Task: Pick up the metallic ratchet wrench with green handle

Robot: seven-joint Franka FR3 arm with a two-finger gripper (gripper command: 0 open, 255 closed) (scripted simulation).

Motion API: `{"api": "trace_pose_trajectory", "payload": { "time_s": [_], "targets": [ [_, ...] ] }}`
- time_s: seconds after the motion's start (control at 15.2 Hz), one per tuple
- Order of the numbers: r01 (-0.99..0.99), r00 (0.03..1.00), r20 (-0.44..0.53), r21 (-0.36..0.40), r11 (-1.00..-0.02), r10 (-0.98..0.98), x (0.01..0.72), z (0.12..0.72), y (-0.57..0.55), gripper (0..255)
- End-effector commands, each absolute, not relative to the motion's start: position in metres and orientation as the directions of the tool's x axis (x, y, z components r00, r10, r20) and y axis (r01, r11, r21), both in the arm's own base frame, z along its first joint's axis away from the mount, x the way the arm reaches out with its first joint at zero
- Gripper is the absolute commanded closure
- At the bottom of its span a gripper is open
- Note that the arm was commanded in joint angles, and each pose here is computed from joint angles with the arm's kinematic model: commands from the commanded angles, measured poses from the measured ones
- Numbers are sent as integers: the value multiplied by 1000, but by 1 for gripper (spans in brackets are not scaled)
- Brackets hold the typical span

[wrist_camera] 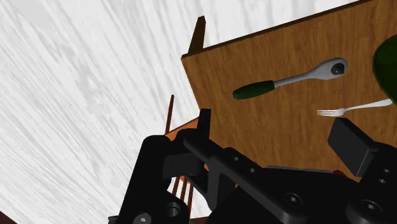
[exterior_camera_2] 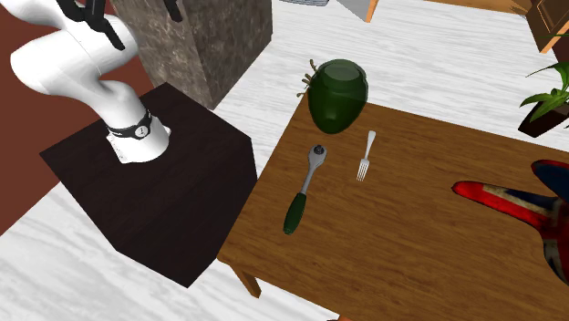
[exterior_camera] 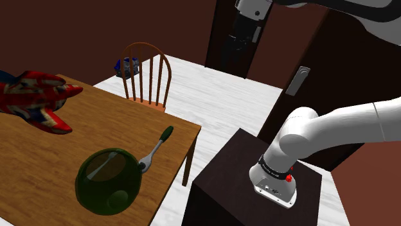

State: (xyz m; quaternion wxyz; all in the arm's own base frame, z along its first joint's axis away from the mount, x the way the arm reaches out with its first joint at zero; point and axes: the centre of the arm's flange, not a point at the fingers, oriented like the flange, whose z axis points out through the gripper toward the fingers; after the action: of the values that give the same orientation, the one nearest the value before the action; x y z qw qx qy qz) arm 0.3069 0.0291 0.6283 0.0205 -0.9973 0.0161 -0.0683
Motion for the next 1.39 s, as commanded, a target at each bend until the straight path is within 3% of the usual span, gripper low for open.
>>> {"api": "trace_pose_trajectory", "payload": {
  "time_s": [0.0, 0.66, 1.32],
  "targets": [
    [-29, 990, 136, -43, -999, -35, 307, 628, 29, 0],
    [-337, 935, 101, -56, -940, -341, 339, 518, 97, 0],
    [-612, 786, 63, -57, -789, -615, 387, 407, 155, 0]
  ]
}}
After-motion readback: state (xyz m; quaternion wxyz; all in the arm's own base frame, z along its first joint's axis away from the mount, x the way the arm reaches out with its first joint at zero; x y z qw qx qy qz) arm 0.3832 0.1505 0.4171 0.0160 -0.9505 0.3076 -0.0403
